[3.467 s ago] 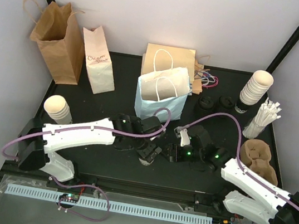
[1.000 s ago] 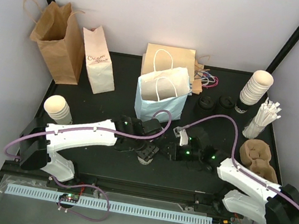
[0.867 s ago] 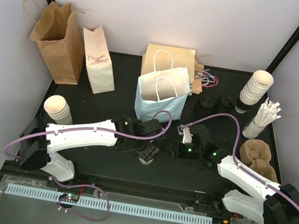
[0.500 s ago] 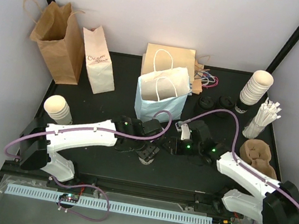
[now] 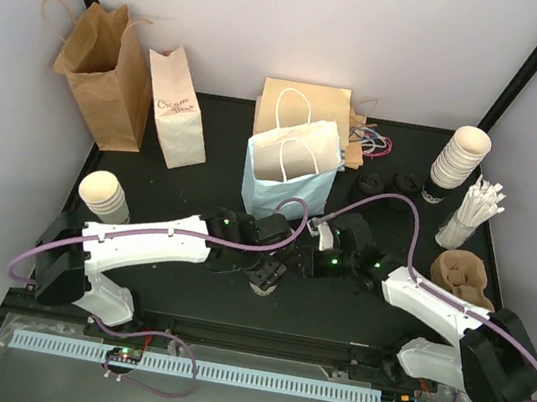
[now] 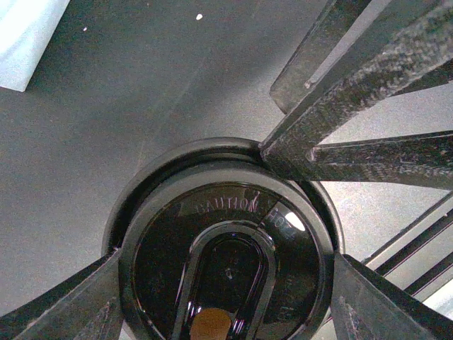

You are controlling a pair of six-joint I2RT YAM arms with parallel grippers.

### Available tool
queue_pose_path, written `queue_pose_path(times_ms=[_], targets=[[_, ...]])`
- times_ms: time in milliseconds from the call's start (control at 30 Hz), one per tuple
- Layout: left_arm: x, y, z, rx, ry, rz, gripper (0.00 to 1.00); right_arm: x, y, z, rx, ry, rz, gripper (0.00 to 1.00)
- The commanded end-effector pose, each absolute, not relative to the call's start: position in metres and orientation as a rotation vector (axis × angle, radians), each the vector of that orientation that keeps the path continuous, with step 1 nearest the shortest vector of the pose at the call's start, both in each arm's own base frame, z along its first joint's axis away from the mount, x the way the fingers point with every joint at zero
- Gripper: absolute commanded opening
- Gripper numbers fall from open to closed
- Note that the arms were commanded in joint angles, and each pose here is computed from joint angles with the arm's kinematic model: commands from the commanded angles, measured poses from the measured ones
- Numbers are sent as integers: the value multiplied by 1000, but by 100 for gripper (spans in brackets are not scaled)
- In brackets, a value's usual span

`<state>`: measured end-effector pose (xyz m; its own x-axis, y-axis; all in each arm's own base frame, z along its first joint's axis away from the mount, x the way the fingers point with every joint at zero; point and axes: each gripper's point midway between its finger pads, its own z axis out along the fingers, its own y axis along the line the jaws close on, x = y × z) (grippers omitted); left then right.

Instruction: Pack the takeout coffee

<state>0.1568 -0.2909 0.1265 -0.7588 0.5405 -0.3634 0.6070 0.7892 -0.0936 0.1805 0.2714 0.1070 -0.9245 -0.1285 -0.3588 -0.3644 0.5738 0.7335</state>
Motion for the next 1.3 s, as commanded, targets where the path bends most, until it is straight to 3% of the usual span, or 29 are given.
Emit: queue_pose_path(times_ms=[0, 100, 667, 1067, 1267], targets=[[140, -278, 97, 954, 2754, -225, 66, 178, 268, 87, -422, 2593, 1237, 38], [139, -279, 96, 952, 2757, -239, 66, 173, 260, 70, -396, 2647, 1194, 30], [134, -282, 88, 944, 2778, -261, 65, 136, 233, 22, -344, 2813, 1096, 25], [137, -280, 91, 831, 2812, -242, 65, 168, 229, 126, -378, 2458, 1042, 32], [147, -282, 99, 633, 2846, -206, 69, 146, 231, 126, -450, 2415, 1166, 33]])
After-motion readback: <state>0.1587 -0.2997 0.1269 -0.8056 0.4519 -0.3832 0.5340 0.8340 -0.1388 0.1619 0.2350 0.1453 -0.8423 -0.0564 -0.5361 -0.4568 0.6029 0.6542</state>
